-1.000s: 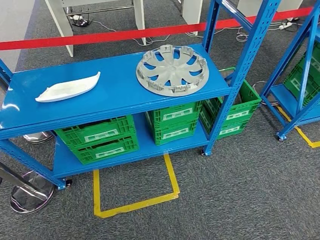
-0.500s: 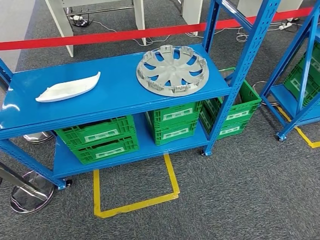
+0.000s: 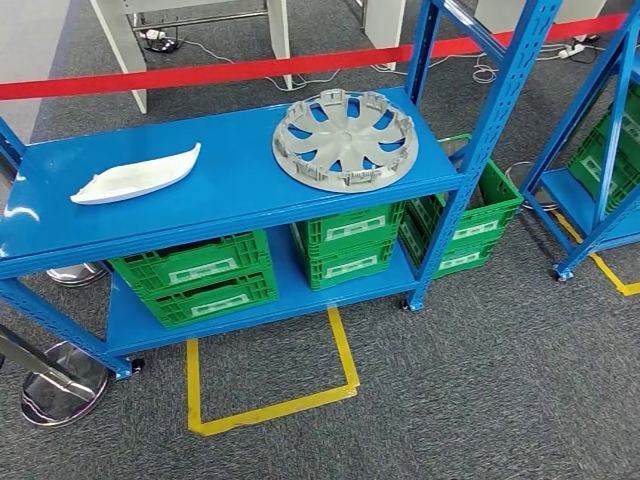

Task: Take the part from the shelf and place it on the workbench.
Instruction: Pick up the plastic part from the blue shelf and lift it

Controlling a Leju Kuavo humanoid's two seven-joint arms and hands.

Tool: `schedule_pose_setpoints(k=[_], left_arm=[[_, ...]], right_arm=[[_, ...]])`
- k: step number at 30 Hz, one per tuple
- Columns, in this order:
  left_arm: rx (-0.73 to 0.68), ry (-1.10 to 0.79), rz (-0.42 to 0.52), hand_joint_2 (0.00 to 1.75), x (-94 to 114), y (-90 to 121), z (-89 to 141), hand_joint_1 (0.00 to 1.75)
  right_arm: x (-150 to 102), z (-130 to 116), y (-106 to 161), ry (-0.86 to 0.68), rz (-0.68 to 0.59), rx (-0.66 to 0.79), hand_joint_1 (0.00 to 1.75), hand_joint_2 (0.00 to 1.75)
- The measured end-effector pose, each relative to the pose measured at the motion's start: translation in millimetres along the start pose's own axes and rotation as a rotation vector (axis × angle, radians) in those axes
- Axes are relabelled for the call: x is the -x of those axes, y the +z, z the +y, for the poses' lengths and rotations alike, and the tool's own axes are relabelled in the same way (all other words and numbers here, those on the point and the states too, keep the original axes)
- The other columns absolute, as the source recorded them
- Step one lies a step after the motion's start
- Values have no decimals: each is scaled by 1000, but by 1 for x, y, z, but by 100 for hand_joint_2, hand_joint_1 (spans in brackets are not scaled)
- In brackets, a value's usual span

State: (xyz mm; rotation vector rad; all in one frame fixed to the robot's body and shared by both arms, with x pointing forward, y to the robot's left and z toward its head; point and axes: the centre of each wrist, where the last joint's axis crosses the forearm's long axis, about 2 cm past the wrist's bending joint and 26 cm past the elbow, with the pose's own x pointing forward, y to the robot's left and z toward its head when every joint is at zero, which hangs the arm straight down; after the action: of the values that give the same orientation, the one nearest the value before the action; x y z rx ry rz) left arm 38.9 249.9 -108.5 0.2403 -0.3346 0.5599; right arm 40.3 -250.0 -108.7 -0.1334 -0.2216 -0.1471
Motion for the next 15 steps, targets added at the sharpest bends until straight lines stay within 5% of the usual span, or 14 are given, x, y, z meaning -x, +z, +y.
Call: schedule_pose_setpoints(k=[3, 4, 8, 15], left_arm=[[-60, 46, -7, 175, 0, 2, -7, 0], [-82, 55, -13, 175, 0, 3, -9, 0], [-181, 65, -39, 0, 1, 6, -16, 0], [-187, 66, -44, 0, 4, 8, -20, 0]], right_arm=[[-3, 7, 1, -24, 1, 28, 0, 0], [-3, 9, 1, -29, -1, 38, 0, 0], [-4, 14, 3, -44, -21, 89, 0, 0], [-6, 12, 2, -209, -94, 85, 0, 0]])
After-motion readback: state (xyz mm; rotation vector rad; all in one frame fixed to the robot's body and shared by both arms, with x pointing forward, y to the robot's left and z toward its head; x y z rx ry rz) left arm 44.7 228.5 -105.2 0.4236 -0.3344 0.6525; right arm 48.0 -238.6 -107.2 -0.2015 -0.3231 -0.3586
